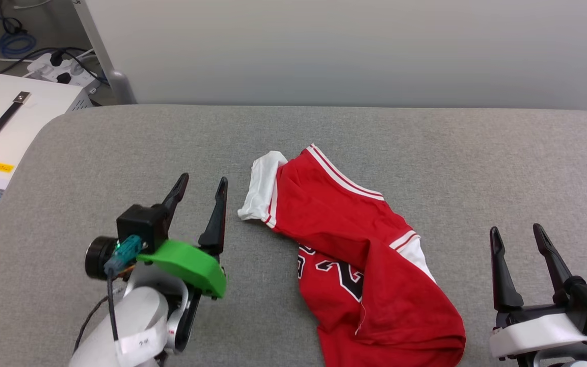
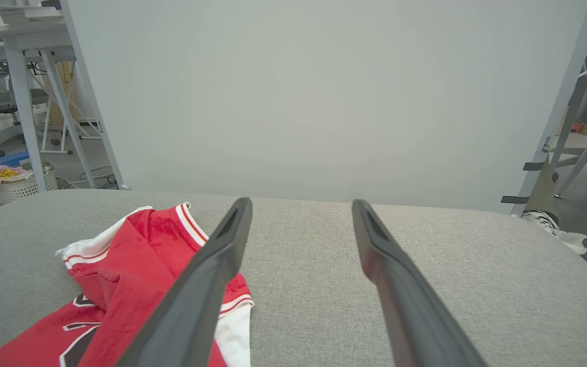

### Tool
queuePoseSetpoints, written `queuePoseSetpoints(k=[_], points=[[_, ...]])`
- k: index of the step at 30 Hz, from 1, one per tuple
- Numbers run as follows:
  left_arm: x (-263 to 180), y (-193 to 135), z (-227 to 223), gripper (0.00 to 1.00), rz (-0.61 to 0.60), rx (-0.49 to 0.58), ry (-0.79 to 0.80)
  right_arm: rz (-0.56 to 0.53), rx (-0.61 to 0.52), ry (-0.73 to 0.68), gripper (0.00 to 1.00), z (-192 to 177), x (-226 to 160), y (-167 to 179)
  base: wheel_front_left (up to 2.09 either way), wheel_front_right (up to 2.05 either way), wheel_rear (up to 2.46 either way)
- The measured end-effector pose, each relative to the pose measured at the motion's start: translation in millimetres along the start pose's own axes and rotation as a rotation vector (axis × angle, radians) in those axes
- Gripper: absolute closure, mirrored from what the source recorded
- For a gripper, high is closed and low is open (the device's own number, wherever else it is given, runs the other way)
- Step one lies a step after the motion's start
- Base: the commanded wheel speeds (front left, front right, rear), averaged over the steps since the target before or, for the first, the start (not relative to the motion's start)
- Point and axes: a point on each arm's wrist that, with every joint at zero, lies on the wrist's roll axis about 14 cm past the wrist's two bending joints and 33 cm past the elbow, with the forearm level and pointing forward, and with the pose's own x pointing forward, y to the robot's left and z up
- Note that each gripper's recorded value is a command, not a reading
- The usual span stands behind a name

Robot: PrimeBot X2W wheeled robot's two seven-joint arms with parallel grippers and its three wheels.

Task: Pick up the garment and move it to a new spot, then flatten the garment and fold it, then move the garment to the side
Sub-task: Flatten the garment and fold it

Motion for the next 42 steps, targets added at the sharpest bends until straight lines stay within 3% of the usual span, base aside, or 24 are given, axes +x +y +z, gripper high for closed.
queuePoseSetpoints(k=[6,15,24,29,36,42], points=[[-27.0,1.6,1.2,0.00,0.042,-0.043,-0.035,-0.003,-0.001,0.028,0.00,-8.6,-2.7,-1.1,0.00,0.00,0.00],[-37.7,4.5,-4.5,0.00,0.038,-0.016,-0.039,0.039,-0.040,0.081,0.00,-24.7,-0.5,7.6,0.00,0.00,0.00],[-38.9,11.3,-19.9,0.00,0.068,-0.023,-0.006,0.234,-0.115,0.554,0.00,-91.1,6.3,21.0,0.00,0.00,0.00],[-42.4,20.8,-34.2,0.00,0.101,-0.033,0.033,0.328,-0.086,0.806,0.00,-112.5,14.9,31.0,0.00,0.00,0.00],[-40.4,37.4,-40.6,0.00,0.152,-0.029,0.047,0.390,-0.092,1.069,0.00,-140.9,19.5,35.2,0.00,0.00,0.00],[-40.1,48.9,-46.2,0.00,0.189,-0.024,0.059,0.414,-0.119,1.164,0.00,-164.3,25.4,39.0,0.00,0.00,0.00]])
